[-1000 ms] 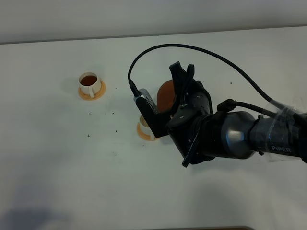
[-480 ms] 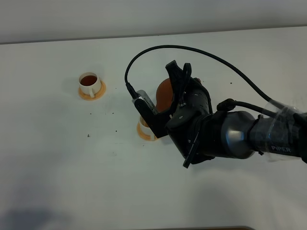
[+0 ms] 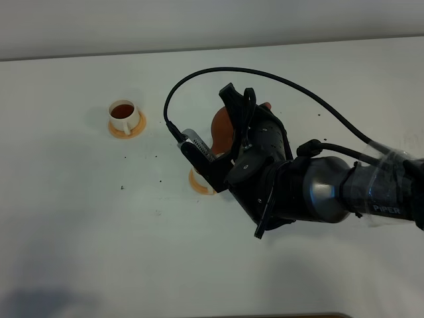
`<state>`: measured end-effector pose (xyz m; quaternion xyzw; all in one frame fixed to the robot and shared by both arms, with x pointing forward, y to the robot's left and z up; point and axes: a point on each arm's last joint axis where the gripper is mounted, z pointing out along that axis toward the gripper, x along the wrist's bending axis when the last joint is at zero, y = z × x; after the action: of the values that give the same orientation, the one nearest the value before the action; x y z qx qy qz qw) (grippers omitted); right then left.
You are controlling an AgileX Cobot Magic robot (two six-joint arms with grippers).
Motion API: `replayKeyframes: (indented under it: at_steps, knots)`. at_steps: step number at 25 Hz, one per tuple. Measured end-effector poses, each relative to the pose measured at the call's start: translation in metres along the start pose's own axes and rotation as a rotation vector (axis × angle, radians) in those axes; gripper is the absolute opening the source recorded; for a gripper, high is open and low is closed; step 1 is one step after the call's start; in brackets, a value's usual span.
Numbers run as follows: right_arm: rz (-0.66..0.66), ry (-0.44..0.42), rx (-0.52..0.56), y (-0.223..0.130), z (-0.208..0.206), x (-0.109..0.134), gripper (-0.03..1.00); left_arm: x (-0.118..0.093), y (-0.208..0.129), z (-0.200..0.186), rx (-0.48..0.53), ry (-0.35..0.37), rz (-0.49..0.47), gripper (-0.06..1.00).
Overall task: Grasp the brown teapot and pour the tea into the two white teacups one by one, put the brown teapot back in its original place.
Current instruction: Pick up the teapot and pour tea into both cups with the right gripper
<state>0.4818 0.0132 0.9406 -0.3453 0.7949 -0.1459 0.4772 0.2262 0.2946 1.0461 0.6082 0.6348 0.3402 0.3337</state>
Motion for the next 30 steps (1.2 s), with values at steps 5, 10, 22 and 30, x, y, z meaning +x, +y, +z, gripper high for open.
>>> replayKeyframes:
  at_steps: [5,10,22,30]
  knots:
    - [-0.016,-0.013,0.002,-0.0002,0.0,-0.0011,0.09,0.0,0.0,0.0,0.0,0.0,0.0,0.27]
    - [-0.045,-0.015,0.004,-0.0004,0.0,-0.0013,0.09,0.0,0.0,0.0,0.0,0.0,0.0,0.27]
    - [-0.116,-0.017,0.014,-0.0012,0.0,-0.0016,0.09,0.0,0.0,0.0,0.0,0.0,0.0,0.27]
    - [-0.157,-0.048,0.017,-0.0013,0.0,-0.0044,0.09,0.0,0.0,0.0,0.0,0.0,0.0,0.27]
